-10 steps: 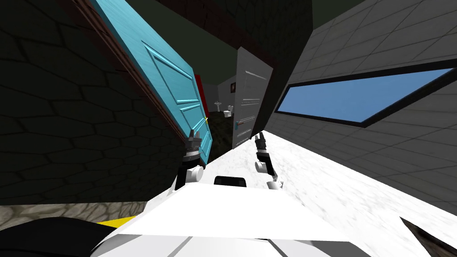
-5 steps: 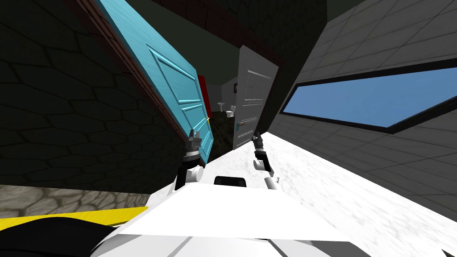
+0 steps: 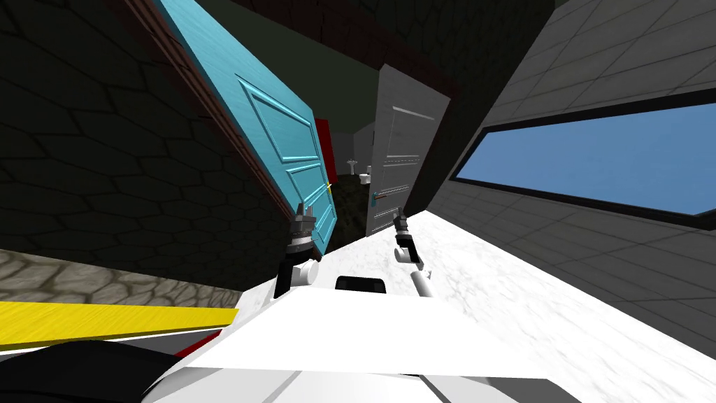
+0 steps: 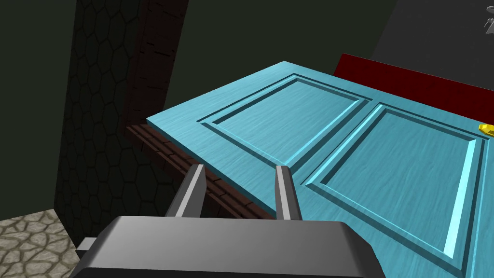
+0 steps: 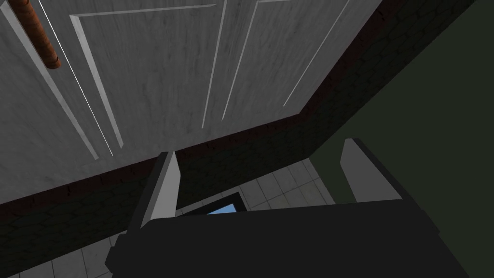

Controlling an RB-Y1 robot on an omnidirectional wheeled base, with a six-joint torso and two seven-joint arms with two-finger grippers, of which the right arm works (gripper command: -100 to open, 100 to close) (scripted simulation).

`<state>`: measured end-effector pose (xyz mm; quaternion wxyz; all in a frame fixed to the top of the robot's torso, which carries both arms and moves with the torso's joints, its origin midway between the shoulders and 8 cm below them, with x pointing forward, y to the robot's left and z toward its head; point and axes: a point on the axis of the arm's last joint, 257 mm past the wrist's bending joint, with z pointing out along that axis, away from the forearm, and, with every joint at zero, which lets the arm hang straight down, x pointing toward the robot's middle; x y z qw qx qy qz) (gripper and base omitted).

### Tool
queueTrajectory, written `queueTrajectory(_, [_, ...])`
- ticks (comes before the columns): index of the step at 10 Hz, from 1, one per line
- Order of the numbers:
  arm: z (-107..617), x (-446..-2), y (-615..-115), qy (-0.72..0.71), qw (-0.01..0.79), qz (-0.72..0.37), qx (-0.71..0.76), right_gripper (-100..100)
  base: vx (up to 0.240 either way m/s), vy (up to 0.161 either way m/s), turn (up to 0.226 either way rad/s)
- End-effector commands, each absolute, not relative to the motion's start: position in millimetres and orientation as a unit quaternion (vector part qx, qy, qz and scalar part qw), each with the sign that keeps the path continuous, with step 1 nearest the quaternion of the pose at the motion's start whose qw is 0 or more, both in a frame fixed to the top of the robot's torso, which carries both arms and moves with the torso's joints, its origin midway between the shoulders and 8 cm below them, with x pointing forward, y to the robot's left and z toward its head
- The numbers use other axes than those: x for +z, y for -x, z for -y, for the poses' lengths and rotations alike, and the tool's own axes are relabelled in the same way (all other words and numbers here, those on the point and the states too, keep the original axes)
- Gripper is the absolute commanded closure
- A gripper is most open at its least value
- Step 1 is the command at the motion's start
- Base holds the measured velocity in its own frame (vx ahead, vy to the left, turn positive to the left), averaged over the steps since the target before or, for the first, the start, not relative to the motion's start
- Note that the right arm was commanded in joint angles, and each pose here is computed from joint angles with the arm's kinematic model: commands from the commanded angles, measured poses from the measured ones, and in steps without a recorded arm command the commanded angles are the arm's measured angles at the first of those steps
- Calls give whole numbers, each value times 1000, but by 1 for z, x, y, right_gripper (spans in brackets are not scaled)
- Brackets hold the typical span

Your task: Push the door open

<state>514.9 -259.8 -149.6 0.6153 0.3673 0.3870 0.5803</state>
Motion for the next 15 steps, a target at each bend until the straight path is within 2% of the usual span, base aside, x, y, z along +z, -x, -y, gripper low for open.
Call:
queueTrajectory(1, [257, -160, -524, -376, 607, -394, 579, -100, 44, -128, 106])
queueTrajectory(11, [245, -213, -572, -420, 563, -432, 566, -100, 37, -126, 157])
queueTrajectory(15, [244, -229, -584, -434, 551, -443, 559, -100, 20, -84, 110])
